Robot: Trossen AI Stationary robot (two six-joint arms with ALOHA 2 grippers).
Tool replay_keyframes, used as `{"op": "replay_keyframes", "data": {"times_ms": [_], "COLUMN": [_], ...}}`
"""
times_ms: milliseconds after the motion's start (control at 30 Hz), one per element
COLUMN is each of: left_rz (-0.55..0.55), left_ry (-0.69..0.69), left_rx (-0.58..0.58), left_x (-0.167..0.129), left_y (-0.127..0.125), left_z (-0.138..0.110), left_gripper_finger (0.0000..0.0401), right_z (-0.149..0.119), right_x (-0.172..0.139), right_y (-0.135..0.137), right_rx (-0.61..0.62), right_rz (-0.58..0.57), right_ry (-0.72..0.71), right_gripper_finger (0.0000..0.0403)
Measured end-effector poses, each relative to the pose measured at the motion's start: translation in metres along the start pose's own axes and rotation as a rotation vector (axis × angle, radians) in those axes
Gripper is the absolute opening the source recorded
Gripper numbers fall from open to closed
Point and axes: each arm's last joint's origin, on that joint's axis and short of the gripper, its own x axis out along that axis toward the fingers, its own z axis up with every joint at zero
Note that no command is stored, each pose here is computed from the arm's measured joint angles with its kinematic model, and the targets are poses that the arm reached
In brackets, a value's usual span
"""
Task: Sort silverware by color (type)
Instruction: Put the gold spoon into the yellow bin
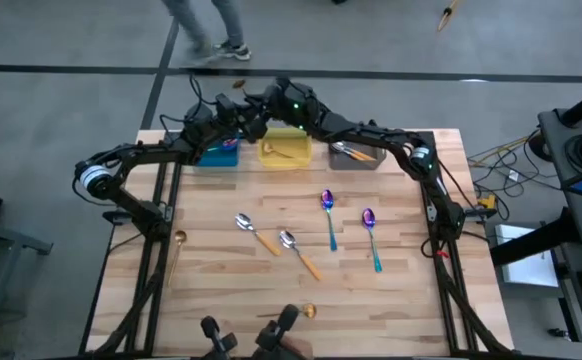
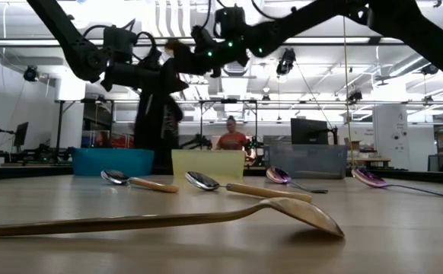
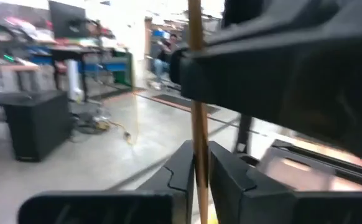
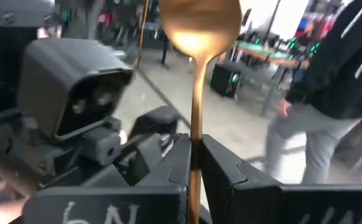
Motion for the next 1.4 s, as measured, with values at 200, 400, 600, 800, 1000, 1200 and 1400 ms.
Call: {"op": "replay_keyframes", "data": {"times_ms": [200,400,600,800,1000,1200,1400], "left_rz": [-0.157,-0.334,-0.377,-0.343,-0.276,-0.269,-0.205], "left_ry": [0.046,0.163,0.166,0.095,-0.003,-0.025,-0.063], "left_rx": [-0.100,-0.207,-0.276,-0.307,-0.303,-0.255,-0.159], "left_x": [-0.003,-0.018,-0.055,-0.095,-0.117,-0.120,-0.115], "left_y": [-0.005,-0.015,-0.028,-0.041,-0.044,-0.044,-0.042], "left_z": [0.002,0.013,0.025,0.025,0.019,0.018,0.027], "left_gripper_finger": [0.0094,0.0163,0.0178,0.0166,0.0164,0.0164,0.0164], "right_z": [0.032,0.065,0.059,0.041,0.009,0.006,-0.005], "right_x": [-0.006,-0.027,-0.041,-0.041,-0.028,-0.030,-0.030], "right_y": [-0.004,-0.016,-0.022,-0.030,-0.025,-0.031,-0.034], "right_rx": [-0.071,-0.166,-0.158,-0.117,-0.156,-0.221,-0.238], "right_rz": [0.039,0.056,0.096,0.095,0.141,0.149,0.166], "right_ry": [0.139,0.314,0.471,0.581,0.681,0.697,0.741], "right_gripper_finger": [0.0013,0.0013,0.0013,0.0013,0.0013,0.0013,0.0013]}}
